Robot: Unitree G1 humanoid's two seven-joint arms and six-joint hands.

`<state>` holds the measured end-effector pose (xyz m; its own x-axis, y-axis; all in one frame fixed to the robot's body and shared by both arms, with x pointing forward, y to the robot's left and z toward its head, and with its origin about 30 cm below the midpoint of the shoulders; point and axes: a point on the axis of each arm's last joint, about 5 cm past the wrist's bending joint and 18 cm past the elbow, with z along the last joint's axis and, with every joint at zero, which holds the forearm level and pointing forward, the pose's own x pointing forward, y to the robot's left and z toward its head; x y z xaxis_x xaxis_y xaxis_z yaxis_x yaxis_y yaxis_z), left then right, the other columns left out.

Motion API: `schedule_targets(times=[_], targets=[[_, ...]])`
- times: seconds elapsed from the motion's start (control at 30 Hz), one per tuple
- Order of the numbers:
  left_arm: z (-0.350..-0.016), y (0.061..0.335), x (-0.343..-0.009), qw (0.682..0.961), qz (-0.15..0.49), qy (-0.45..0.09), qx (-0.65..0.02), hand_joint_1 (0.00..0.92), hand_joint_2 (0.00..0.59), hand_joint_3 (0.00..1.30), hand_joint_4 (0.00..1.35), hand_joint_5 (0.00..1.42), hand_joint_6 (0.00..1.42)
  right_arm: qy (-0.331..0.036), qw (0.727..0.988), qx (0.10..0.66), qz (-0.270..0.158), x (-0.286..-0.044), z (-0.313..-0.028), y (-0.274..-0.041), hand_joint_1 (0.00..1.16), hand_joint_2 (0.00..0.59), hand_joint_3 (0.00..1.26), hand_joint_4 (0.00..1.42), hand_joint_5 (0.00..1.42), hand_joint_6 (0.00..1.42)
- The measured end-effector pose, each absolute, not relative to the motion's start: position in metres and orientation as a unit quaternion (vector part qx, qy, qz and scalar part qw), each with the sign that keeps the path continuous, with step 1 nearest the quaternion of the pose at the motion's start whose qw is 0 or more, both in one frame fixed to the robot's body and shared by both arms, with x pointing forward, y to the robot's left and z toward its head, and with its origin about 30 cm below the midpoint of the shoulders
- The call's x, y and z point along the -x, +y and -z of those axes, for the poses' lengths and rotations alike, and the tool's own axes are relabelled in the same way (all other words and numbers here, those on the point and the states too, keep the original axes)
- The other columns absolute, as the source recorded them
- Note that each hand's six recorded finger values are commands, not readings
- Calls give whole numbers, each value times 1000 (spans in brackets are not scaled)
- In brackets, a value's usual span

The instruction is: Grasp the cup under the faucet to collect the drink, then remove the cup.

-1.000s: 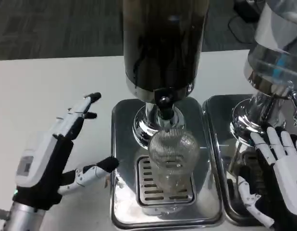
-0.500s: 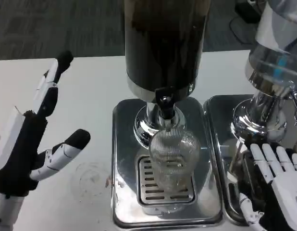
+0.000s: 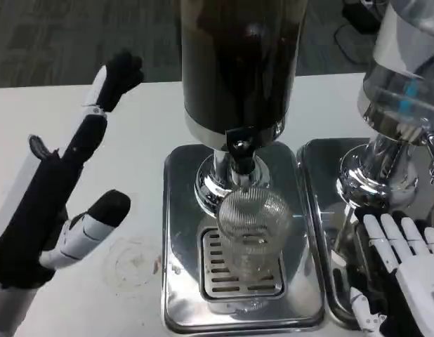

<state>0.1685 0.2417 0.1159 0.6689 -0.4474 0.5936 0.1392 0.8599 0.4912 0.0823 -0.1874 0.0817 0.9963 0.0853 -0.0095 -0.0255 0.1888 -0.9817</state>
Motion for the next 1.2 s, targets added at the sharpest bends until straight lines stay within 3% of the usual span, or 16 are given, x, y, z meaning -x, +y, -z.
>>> schedule_targets(times=[0.57,1.2], targets=[[-136,230,-204,879,303,-336,-150,0,178,19,0,81,35,-18,785,619,-25,-86,-77,-176,81,544,0,0,0,0],[-135,215,-218,867,380,-301,-115,0,194,82,0,101,41,-7,790,612,-15,-85,-76,-171,86,545,0,0,0,0]])
